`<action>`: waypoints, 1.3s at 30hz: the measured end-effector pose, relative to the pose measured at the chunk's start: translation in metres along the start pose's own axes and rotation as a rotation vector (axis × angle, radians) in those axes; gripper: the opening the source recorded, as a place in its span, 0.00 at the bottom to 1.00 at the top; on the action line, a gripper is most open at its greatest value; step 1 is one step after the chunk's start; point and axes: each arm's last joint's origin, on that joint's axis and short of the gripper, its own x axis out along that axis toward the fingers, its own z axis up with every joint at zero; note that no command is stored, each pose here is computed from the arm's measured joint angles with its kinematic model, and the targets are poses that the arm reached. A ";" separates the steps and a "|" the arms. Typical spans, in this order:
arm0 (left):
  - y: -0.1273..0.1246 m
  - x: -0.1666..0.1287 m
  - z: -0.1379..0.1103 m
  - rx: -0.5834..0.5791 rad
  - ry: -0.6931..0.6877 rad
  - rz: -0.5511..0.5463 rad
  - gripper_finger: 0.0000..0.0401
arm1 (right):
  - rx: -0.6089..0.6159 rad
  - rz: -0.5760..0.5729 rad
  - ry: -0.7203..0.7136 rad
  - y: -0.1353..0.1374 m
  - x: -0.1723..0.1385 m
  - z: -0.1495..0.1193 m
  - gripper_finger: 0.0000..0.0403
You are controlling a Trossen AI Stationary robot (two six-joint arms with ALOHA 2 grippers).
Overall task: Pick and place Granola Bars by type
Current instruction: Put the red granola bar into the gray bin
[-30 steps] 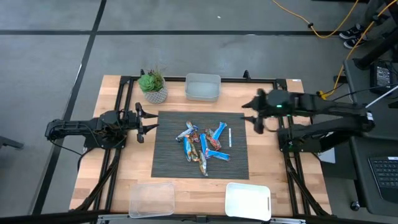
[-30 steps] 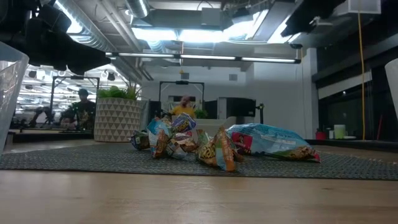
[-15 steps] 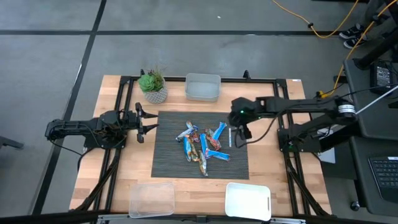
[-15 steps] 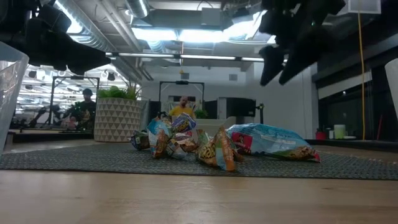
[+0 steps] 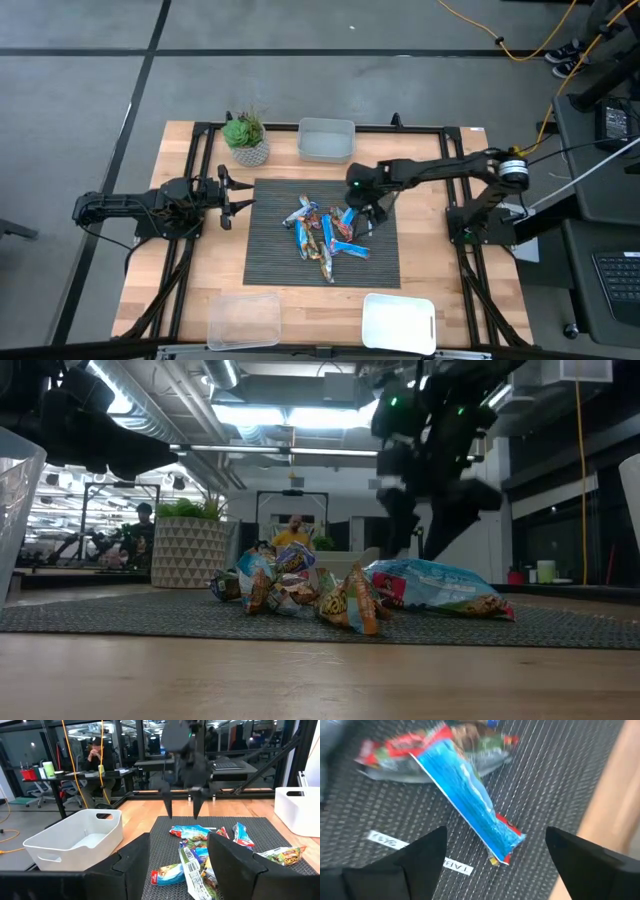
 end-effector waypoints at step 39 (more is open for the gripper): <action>0.000 0.000 0.000 0.000 0.000 0.000 0.47 | -0.041 0.118 -0.040 0.000 0.035 0.002 0.12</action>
